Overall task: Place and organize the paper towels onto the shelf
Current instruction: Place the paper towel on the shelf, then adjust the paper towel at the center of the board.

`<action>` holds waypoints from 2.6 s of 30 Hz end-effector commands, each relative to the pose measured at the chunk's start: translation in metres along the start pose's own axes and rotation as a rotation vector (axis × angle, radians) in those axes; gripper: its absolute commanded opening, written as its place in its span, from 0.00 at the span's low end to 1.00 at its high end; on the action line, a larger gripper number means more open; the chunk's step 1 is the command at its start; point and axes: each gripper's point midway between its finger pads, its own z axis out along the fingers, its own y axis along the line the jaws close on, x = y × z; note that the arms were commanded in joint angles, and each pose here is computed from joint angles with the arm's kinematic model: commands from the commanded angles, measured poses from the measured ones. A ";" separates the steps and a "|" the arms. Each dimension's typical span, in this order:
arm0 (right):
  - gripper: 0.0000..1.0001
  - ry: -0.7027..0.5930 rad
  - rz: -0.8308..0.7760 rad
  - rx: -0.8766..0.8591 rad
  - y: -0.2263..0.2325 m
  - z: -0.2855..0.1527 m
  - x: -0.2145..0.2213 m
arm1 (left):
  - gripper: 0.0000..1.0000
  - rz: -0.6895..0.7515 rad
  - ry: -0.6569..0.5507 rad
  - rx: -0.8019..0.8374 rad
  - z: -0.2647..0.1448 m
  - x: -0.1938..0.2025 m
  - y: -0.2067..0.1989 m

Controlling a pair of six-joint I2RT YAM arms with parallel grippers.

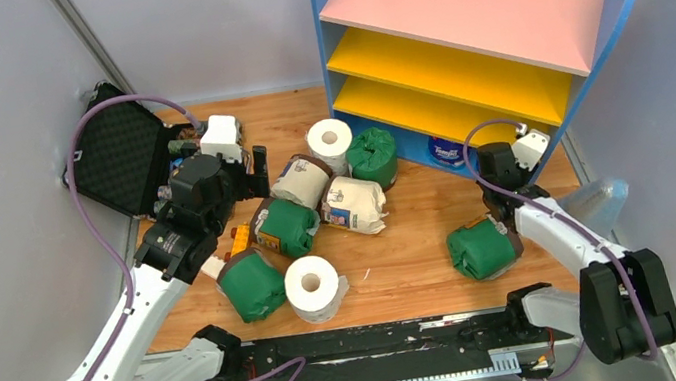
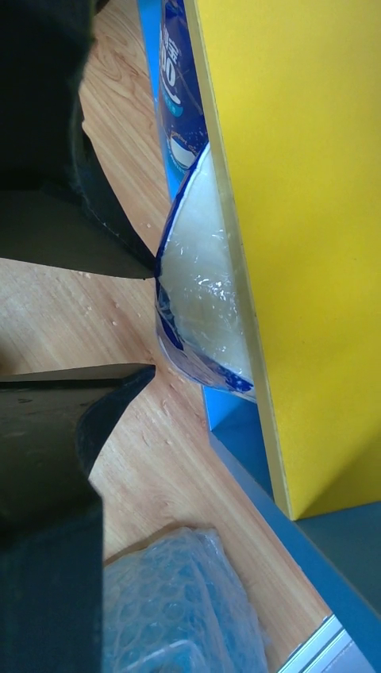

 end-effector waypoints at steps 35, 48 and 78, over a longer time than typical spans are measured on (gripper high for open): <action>0.77 0.235 -0.073 -1.239 0.161 -0.200 0.052 | 1.00 -0.091 -0.027 0.031 -0.043 0.004 0.009; 0.78 0.289 -0.089 -1.404 0.190 -0.228 0.072 | 1.00 -0.124 -0.016 0.007 -0.056 0.043 0.019; 0.75 0.332 -0.174 -1.365 0.253 -0.185 0.121 | 1.00 -0.040 0.089 -0.062 -0.038 0.072 0.028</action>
